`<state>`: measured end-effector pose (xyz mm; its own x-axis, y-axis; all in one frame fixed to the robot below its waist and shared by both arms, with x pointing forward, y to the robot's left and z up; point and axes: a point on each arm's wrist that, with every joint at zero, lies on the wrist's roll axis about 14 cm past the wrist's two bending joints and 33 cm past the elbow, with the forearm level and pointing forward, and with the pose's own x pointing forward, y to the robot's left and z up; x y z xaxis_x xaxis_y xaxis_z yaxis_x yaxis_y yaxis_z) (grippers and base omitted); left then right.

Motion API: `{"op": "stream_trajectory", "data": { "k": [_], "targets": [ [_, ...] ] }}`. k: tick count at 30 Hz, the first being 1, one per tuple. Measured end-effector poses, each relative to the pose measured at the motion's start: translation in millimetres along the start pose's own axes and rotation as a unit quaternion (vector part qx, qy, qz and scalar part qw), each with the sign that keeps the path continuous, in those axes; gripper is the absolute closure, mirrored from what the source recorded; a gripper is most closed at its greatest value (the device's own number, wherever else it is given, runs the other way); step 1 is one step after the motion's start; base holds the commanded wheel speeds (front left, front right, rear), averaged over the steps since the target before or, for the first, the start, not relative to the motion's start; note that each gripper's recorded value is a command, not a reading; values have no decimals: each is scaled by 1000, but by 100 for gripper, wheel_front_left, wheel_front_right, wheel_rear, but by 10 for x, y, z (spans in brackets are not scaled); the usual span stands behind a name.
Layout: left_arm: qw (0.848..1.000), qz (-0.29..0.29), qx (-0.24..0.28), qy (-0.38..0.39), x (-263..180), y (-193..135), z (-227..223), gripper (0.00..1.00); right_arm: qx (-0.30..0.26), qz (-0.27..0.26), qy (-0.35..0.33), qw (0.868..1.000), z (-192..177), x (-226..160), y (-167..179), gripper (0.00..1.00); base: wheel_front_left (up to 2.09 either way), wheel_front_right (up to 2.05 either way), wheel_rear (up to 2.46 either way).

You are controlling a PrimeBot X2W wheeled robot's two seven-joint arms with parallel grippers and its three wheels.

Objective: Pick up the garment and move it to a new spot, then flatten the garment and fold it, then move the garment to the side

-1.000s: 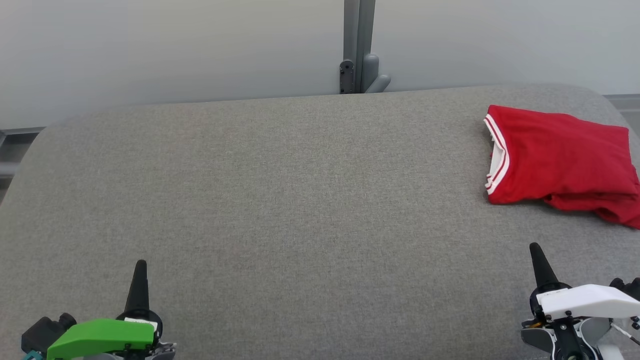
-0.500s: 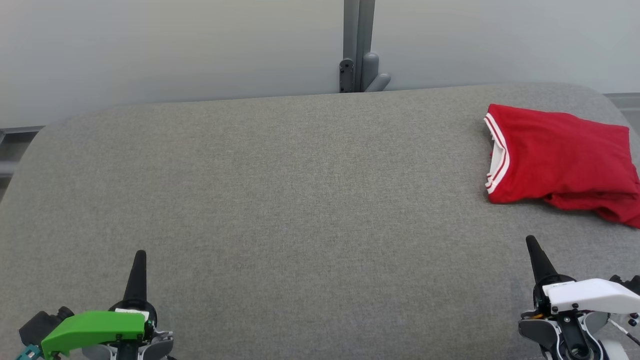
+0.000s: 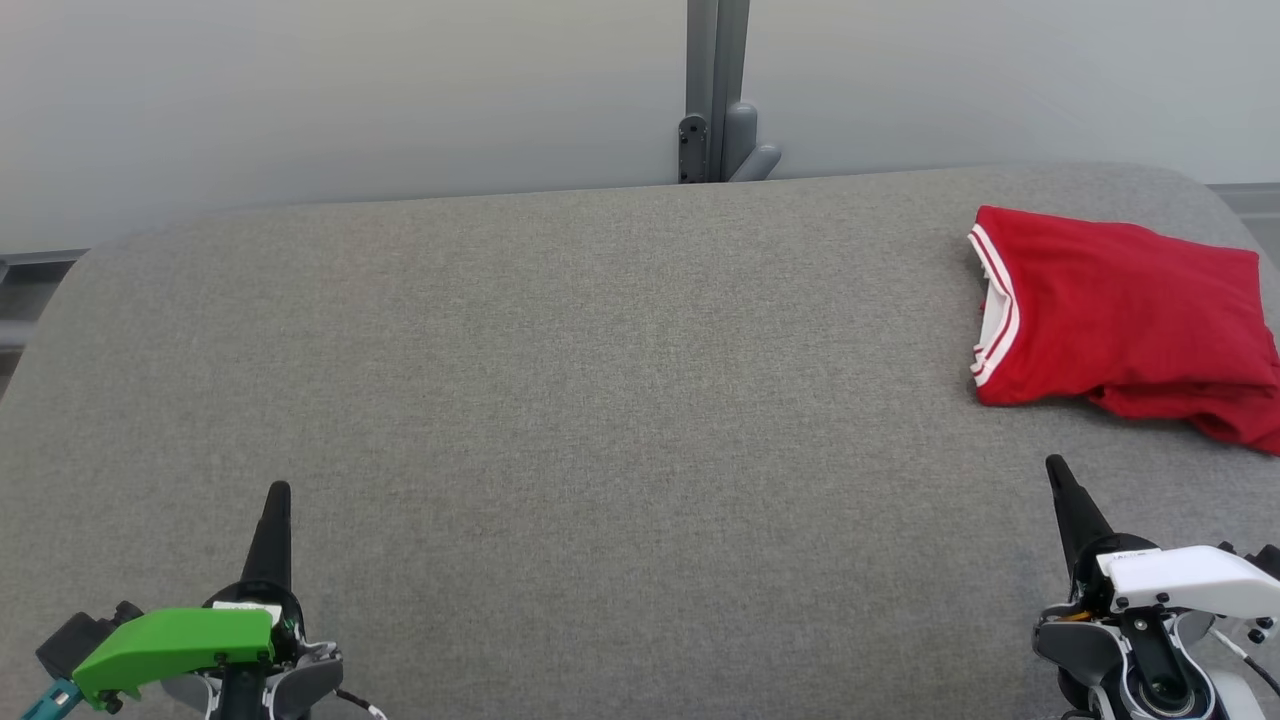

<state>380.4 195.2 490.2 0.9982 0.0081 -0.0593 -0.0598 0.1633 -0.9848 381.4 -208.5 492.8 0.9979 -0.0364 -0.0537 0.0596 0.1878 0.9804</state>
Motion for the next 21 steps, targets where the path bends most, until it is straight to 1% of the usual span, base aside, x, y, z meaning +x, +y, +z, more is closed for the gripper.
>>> {"op": "stream_trajectory", "data": {
  "k": [21],
  "targets": [
    [997, -18, -70, 6, 81, -113, 3, 100, 82, 19, 9, 996, -15, 52, 105, 100, 0, 0, 0]
  ]
}}
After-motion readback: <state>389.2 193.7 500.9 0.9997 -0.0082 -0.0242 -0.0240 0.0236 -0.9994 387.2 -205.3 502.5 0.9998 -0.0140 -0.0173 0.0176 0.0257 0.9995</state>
